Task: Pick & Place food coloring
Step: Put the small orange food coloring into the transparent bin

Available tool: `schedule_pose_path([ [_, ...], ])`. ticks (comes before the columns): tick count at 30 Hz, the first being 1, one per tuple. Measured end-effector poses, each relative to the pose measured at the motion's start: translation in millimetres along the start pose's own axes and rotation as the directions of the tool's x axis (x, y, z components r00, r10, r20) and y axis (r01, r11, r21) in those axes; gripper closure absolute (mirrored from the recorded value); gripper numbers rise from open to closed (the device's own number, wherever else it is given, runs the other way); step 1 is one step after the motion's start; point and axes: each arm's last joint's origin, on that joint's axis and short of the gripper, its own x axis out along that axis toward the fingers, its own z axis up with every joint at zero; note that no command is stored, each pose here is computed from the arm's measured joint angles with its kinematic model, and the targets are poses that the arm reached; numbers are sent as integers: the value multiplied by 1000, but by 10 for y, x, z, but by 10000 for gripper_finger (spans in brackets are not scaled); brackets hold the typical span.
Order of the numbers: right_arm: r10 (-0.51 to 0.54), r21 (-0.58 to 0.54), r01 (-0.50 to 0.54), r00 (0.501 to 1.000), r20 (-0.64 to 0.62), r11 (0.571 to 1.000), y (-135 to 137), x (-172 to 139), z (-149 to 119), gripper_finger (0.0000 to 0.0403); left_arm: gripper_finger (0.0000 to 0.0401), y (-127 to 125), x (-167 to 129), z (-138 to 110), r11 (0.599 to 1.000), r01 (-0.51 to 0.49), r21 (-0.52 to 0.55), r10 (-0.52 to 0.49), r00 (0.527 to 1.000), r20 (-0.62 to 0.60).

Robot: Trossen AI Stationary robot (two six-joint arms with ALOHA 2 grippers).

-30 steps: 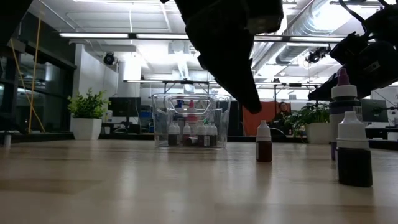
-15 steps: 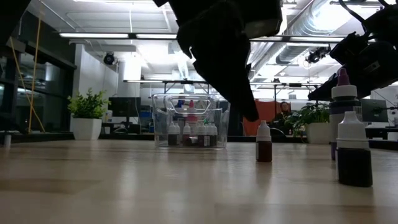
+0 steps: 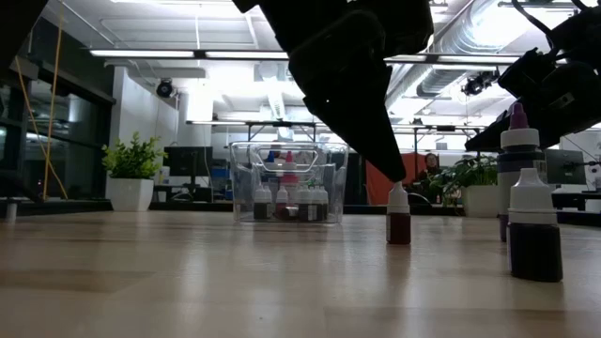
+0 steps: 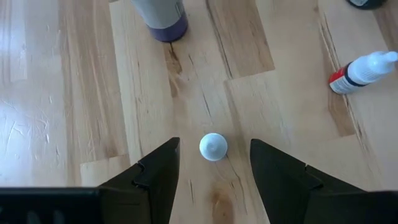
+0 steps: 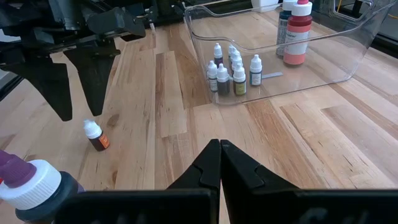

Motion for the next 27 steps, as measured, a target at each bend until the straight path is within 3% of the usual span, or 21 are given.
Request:
schedule_pose_path([
  [17, 0, 0, 0, 1000, 0, 1000, 0, 0, -1, 402, 213, 23, 97, -74, 1000, -21, -16, 22, 999, 33],
  [27, 0, 0, 0, 1000, 0, 1000, 0, 0, -1, 402, 213, 13, 96, -70, 1000, 20, -19, -19, 999, 38],
])
